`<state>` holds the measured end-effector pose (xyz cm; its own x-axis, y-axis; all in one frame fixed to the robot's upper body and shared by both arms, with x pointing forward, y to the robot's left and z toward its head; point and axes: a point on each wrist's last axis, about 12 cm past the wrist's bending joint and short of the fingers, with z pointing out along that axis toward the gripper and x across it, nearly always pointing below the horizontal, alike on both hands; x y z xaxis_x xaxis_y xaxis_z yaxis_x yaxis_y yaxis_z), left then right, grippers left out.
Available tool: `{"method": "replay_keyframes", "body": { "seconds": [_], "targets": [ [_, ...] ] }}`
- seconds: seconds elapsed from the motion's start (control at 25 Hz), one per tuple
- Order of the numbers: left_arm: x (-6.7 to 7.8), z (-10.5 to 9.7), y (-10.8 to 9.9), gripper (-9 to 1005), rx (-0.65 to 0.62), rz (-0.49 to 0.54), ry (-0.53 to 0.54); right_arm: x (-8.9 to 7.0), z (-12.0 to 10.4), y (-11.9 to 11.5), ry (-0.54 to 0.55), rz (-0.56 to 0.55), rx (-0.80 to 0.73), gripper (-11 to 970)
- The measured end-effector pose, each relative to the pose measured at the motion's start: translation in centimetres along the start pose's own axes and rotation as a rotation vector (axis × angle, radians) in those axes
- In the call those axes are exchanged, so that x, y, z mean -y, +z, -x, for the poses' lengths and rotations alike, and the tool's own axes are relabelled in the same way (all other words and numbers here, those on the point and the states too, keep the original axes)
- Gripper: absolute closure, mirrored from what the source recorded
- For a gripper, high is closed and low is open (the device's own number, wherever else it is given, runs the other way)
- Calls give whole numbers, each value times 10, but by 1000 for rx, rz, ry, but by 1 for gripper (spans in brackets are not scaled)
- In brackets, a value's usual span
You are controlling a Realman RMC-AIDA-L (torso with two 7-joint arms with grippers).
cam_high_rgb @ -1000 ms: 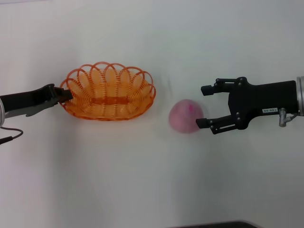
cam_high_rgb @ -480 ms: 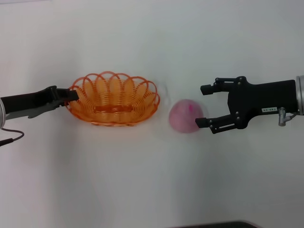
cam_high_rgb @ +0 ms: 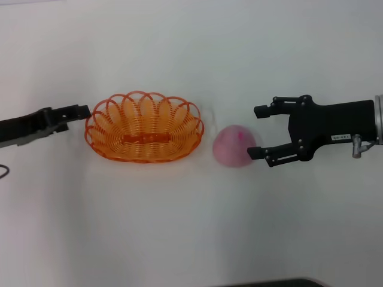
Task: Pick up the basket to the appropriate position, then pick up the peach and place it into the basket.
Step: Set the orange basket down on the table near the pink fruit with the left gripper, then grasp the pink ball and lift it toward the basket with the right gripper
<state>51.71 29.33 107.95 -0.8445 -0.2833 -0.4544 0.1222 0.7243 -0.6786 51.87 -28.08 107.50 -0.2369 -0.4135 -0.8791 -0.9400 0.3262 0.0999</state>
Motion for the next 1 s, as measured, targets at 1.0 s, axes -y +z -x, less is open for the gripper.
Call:
{"method": "replay_keyframes", "body": {
  "seconds": [1.0],
  "targets": [
    [-18, -84, -29, 137, 31, -428, 811, -1, -6, -1, 63, -17, 45, 34]
  ]
}}
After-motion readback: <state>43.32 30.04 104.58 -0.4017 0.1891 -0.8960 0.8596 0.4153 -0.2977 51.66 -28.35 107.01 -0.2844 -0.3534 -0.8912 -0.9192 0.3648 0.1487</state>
